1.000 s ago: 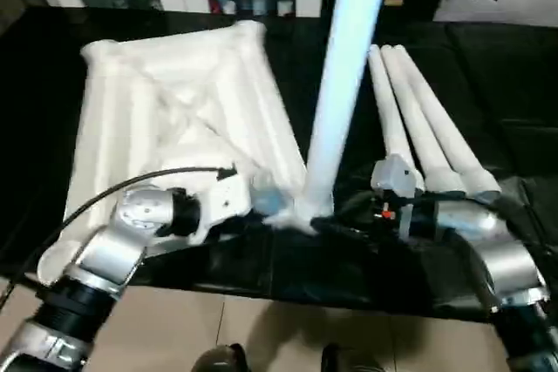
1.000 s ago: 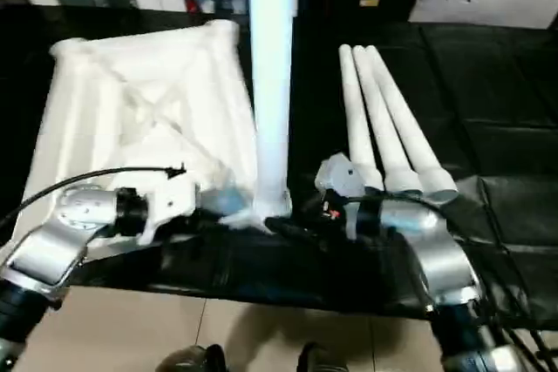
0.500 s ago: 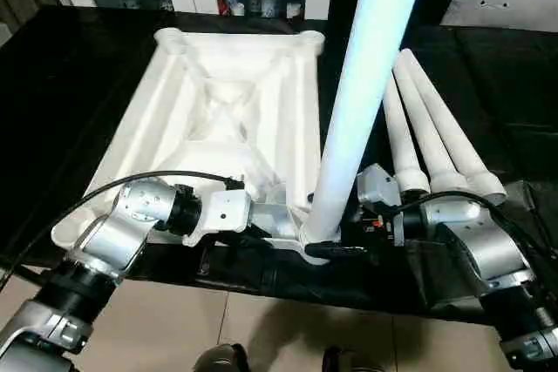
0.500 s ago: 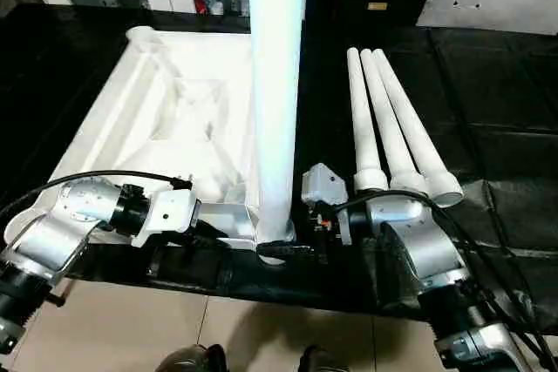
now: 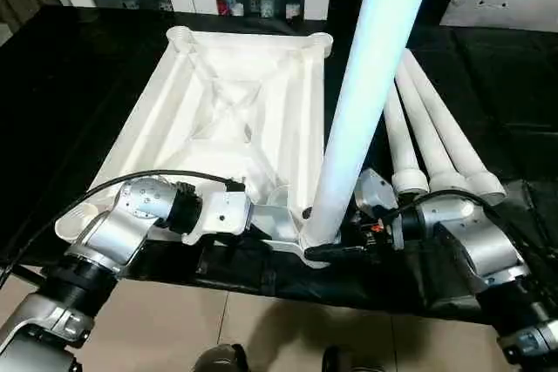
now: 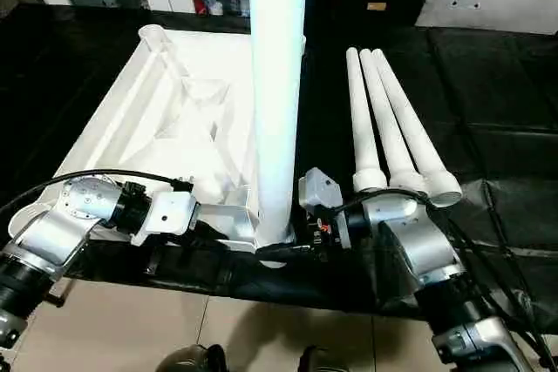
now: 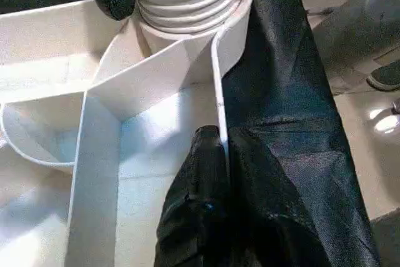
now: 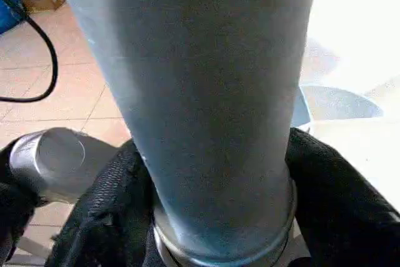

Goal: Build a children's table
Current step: Rotate leg to tighten

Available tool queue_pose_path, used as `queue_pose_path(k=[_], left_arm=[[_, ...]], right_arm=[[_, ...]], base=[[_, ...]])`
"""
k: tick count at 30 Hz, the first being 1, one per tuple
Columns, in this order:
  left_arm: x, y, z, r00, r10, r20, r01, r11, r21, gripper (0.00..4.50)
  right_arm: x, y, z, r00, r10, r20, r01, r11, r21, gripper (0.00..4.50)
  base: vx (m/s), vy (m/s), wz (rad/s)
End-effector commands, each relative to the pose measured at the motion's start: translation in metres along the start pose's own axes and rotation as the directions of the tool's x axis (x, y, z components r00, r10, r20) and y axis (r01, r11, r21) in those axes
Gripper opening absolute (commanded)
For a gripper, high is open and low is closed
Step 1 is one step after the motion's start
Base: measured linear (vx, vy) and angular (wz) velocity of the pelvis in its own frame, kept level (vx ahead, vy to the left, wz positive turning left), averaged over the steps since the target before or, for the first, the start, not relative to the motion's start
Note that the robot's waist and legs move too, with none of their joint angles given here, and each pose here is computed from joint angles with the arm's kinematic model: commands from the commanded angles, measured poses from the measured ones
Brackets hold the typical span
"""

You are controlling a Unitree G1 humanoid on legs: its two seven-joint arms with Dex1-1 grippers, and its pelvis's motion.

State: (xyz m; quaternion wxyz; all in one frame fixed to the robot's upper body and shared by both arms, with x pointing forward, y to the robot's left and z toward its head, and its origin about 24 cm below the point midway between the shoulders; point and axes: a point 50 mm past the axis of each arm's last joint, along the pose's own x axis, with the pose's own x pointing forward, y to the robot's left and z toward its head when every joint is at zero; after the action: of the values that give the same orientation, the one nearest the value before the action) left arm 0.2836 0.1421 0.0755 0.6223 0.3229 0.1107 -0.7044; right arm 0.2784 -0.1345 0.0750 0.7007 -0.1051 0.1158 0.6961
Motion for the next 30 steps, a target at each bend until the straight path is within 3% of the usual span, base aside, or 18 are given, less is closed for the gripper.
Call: queue_pose_path(k=[1, 12, 14, 16, 17, 18, 21, 22, 23, 28, 30], left_arm=[[0.010, -0.014, -0.011, 0.990, -0.130, -0.060, 0.129, 0.991, -0.023, 0.00], [0.008, -0.009, -0.012, 0.999, 0.050, -0.003, -0.049, 0.985, -0.168, 0.00], [0.009, 0.000, -0.009, 0.976, 0.217, -0.007, -0.212, 0.945, -0.248, 0.00], [0.010, 0.004, -0.006, 0.954, 0.301, -0.014, -0.292, 0.912, -0.290, 0.00], [0.014, 0.011, 0.001, 0.910, 0.415, -0.026, -0.397, 0.849, -0.350, 0.00], [0.017, 0.014, 0.005, 0.886, 0.463, -0.033, -0.440, 0.814, -0.378, 0.00], [0.023, 0.023, 0.015, 0.817, 0.573, -0.071, -0.543, 0.721, -0.430, 0.00], [0.023, 0.023, 0.015, 0.817, 0.573, -0.071, -0.543, 0.721, -0.430, 0.00], [0.028, 0.030, 0.025, 0.756, 0.648, -0.098, -0.612, 0.645, -0.457, 0.00], [0.043, 0.041, 0.049, 0.659, 0.742, -0.126, -0.695, 0.535, -0.480, 0.00], [0.046, 0.041, 0.053, 0.657, 0.744, -0.125, -0.697, 0.535, -0.477, 0.00]], right_arm=[[0.001, 0.002, 0.001, 1.000, 0.026, 0.004, -0.026, 1.000, -0.001, 2.74], [0.018, 0.013, -0.001, 0.989, -0.071, 0.128, 0.055, 0.990, 0.129, 2.68], [0.034, 0.013, -0.005, 0.968, -0.207, 0.138, 0.181, 0.966, 0.183, 2.68], [0.043, 0.011, -0.006, 0.946, -0.295, 0.136, 0.263, 0.941, 0.211, 2.67], [0.056, 0.005, -0.005, 0.899, -0.419, 0.128, 0.376, 0.887, 0.267, 2.67], [0.062, 0.002, -0.003, 0.870, -0.478, 0.122, 0.427, 0.853, 0.301, 2.67], [0.078, -0.004, 0.002, 0.804, -0.587, 0.095, 0.518, 0.770, 0.372, 2.67], [0.078, -0.004, 0.002, 0.804, -0.587, 0.095, 0.518, 0.770, 0.372, 2.67], [0.089, -0.008, 0.007, 0.749, -0.659, 0.066, 0.583, 0.703, 0.408, 2.67], [0.103, -0.016, 0.014, 0.612, -0.791, 0.010, 0.693, 0.543, 0.475, 2.67], [0.103, -0.017, 0.015, 0.589, -0.808, 0.014, 0.709, 0.525, 0.471, 2.67]], base=[[0.000, 0.000, 0.00], [0.000, 0.000, 0.00], [0.000, 0.000, 0.00], [0.000, 0.000, 0.00], [0.000, 0.000, 0.00], [0.000, 0.000, 0.00], [0.000, 0.000, 0.00], [0.000, 0.000, 0.00], [0.000, 0.000, 0.00], [0.011, 0.000, 0.01], [0.060, -0.005, 0.02]])
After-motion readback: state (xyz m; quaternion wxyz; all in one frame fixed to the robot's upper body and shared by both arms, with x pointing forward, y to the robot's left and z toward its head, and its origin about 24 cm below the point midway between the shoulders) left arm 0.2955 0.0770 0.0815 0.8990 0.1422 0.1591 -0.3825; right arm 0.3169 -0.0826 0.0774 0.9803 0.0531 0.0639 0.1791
